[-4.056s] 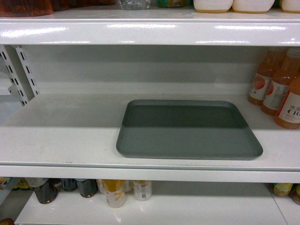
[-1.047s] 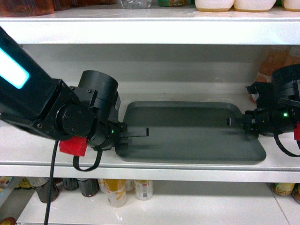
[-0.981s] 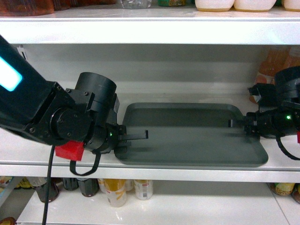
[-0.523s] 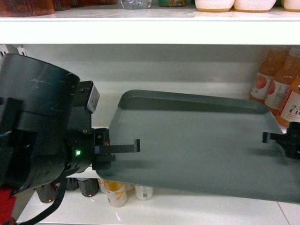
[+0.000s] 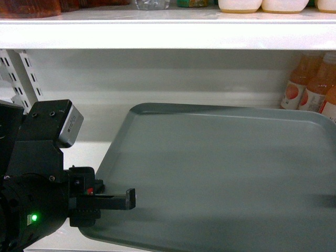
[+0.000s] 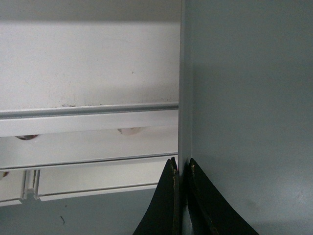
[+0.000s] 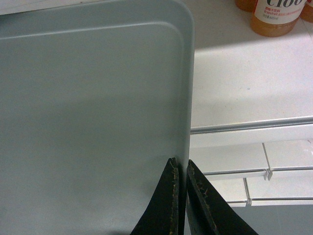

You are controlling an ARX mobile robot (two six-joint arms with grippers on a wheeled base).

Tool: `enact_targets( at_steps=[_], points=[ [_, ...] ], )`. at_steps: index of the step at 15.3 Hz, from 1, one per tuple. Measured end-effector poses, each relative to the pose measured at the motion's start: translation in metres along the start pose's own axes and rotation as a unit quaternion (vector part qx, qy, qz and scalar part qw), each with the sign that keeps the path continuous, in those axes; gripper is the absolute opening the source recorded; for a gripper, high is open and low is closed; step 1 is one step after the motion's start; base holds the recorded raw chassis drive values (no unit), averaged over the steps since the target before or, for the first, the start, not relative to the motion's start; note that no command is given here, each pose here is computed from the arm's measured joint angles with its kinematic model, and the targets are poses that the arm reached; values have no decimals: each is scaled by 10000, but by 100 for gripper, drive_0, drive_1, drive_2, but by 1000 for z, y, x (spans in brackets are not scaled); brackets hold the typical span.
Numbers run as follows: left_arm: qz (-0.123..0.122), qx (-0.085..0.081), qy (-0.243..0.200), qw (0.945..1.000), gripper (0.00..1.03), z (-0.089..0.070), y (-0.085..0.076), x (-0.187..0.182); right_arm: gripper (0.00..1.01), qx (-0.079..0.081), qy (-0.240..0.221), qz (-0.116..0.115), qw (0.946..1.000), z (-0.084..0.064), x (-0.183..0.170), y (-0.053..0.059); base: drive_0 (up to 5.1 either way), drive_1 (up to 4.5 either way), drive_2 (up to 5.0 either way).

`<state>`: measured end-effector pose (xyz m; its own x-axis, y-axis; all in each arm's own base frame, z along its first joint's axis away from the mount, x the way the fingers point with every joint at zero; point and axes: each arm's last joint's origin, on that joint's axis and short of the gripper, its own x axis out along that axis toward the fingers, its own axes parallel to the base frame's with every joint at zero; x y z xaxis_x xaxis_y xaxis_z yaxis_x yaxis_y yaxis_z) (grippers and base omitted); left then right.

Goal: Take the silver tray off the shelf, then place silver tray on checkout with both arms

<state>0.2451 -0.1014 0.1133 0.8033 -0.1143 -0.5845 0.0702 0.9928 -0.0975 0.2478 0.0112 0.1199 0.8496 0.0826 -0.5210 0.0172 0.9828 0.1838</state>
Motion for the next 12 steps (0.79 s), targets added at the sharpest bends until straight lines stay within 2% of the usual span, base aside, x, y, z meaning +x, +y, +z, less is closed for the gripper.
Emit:
enact_targets(
  at_steps=[12],
  points=[
    [7,-6,-29,10000,3,1,0,0,3,-2,-36,7,10000,1,0,0,0,0,0]
  ],
)
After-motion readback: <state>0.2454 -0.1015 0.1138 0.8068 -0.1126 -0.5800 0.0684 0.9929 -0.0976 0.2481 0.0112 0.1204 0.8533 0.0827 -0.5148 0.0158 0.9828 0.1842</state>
